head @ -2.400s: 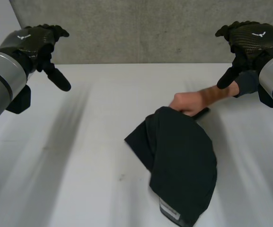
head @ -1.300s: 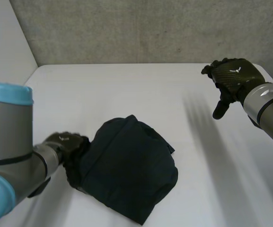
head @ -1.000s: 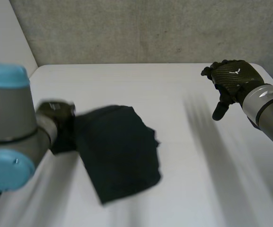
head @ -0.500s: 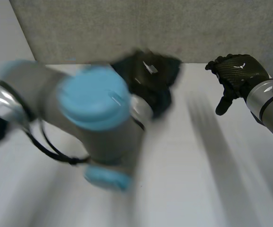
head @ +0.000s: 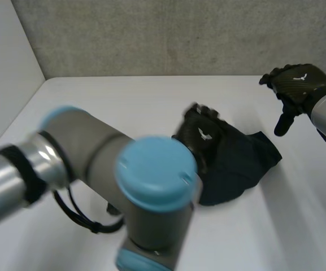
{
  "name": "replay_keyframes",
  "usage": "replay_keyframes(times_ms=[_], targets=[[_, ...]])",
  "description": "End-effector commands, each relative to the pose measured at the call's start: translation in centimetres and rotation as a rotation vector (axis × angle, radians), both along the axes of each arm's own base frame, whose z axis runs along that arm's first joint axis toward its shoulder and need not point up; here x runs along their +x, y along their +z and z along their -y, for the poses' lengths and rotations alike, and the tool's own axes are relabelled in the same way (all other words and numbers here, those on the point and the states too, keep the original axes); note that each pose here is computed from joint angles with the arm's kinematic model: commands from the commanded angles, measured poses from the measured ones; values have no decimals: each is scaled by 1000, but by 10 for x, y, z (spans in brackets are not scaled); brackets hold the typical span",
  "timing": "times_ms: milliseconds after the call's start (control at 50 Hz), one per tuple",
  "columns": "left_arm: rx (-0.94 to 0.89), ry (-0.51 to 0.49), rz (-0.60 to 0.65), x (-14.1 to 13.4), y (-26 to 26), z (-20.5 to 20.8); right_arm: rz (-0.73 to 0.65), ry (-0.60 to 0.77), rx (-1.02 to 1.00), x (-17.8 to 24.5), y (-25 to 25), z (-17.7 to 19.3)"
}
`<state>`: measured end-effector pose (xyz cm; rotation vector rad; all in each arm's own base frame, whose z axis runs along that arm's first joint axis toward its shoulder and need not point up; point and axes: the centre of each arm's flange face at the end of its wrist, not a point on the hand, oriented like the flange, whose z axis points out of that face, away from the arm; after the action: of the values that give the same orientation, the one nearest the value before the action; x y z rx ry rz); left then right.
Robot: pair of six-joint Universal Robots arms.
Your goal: Fold the shorts.
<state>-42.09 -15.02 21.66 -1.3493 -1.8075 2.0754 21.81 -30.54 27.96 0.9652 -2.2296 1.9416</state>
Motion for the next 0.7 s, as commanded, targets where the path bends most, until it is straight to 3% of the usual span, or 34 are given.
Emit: replay_keyframes(times_ms=[20,140,340,480,560,700], targets=[[-18,115,-34,39,38,31,-94,115,93,4,-11,-17],[9,210,-40,70,39,61,-90,142,108,9,-22,-23],[219,217,11,106,0,86,-83,283,5,54,-43,-49],[310,281,39,130,-25,108,-131,269,125,67,-84,-41],[336,296,56,134,-36,111,-162,266,179,73,-105,-42],[339,303,59,136,-38,112,-192,171,152,77,-123,-13]])
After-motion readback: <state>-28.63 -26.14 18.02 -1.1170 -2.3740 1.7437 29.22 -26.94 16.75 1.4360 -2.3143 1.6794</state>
